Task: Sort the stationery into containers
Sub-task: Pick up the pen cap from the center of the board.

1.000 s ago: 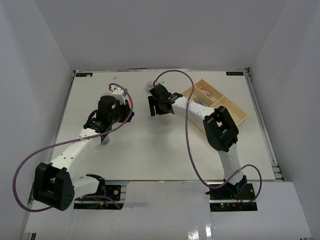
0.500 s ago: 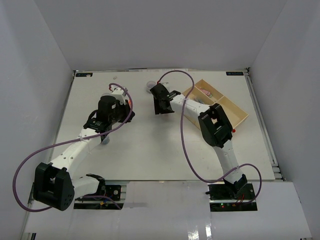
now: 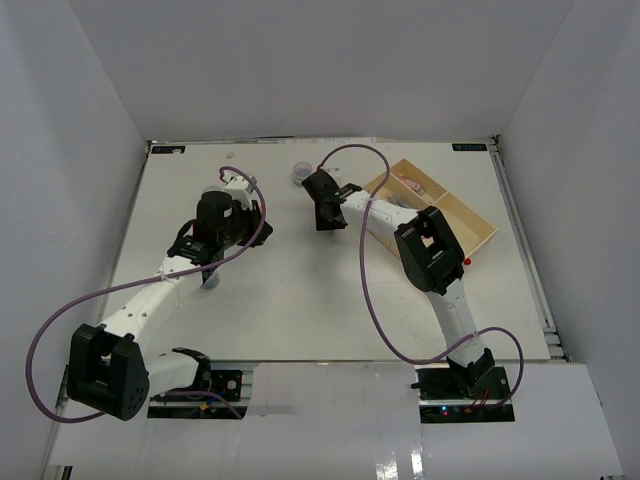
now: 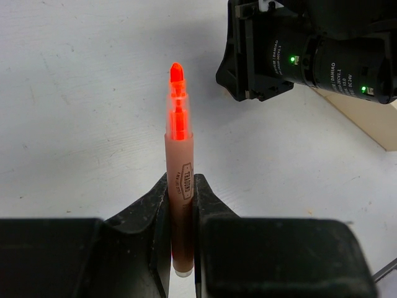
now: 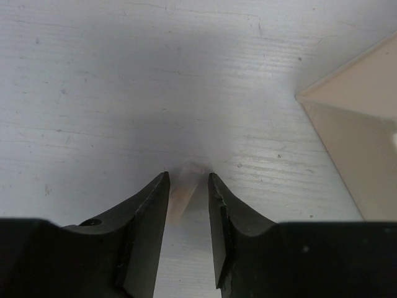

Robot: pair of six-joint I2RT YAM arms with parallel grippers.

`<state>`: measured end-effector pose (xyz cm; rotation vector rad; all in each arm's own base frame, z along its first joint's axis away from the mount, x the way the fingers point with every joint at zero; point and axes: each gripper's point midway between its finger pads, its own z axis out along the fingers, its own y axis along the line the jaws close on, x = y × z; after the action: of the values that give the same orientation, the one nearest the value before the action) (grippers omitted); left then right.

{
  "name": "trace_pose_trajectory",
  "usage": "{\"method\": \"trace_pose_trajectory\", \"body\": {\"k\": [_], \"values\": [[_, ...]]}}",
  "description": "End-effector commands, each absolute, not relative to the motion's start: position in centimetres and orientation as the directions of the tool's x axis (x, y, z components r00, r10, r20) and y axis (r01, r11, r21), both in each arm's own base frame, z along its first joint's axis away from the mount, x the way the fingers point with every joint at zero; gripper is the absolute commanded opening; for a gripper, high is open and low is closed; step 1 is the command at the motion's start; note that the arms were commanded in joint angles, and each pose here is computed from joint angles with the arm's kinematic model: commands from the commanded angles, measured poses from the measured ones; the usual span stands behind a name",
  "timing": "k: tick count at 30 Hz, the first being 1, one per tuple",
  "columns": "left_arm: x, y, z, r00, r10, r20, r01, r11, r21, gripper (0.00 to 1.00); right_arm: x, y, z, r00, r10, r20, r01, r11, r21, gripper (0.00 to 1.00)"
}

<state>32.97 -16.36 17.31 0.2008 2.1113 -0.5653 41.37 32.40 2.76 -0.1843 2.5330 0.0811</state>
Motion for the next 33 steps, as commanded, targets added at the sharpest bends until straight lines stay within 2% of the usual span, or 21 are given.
{"method": "trace_pose_trajectory", "body": {"k": [1, 6, 10, 12, 16, 17, 19, 20, 26, 33], "values": [[32.8, -16.5, 17.7, -0.57, -0.081, -0.818, 0.362, 0.869, -0.338, 0.0, 41.8, 32.2, 2.0, -0.813, -0.089, -0.576, -0.121, 0.992, 0.018, 0.37], [32.8, -16.6, 17.8, -0.57, -0.085, -0.817, 0.365, 0.865, -0.345, 0.0, 41.4, 32.4, 1.9, -0.818, -0.091, -0.568, -0.131, 0.991, 0.029, 0.31], [32.6, -17.0, 17.9, -0.57, -0.083, -0.818, 0.388, 0.849, -0.357, 0.0, 41.4, 32.5, 2.6, -0.805, -0.086, -0.587, -0.145, 0.988, 0.054, 0.18], [32.5, -17.3, 18.0, -0.567, -0.081, -0.819, 0.407, 0.838, -0.364, 0.0, 41.1, 32.4, 3.3, -0.796, -0.091, -0.598, -0.16, 0.985, 0.064, 0.17], [31.9, -18.3, 18.7, -0.555, -0.066, -0.829, 0.475, 0.793, -0.381, 0.0, 40.6, 32.6, 6.0, -0.746, -0.092, -0.659, -0.214, 0.971, 0.107, 0.09], [31.8, -18.6, 18.9, -0.547, -0.064, -0.835, 0.493, 0.781, -0.383, 0.0, 40.6, 32.6, 8.3, -0.716, -0.077, -0.694, -0.229, 0.965, 0.129, 0.08], [31.3, -19.1, 19.4, -0.532, -0.055, -0.845, 0.534, 0.752, -0.386, 0.0, 39.3, 32.0, 8.8, -0.695, -0.109, -0.711, -0.276, 0.953, 0.124, 0.08], [30.9, -19.7, 20.0, -0.522, -0.053, -0.852, 0.571, 0.72, -0.394, 0.0, 39.6, 32.4, 12.2, -0.635, -0.069, -0.77, -0.3, 0.94, 0.163, 0.08], [28.7, -21.7, 23.4, -0.43, -0.065, -0.901, 0.724, 0.571, -0.387, 0.0, 37.3, 31.7, 22.2, -0.401, 0.05, -0.915, -0.454, 0.857, 0.246, 0.08], [27.7, -24.2, 28.3, -0.362, -0.074, -0.929, 0.842, 0.401, -0.361, 0.0, 34.7, 30.8, 33.7, -0.145, 0.223, -0.964, -0.585, 0.767, 0.265, 0.08]]}}
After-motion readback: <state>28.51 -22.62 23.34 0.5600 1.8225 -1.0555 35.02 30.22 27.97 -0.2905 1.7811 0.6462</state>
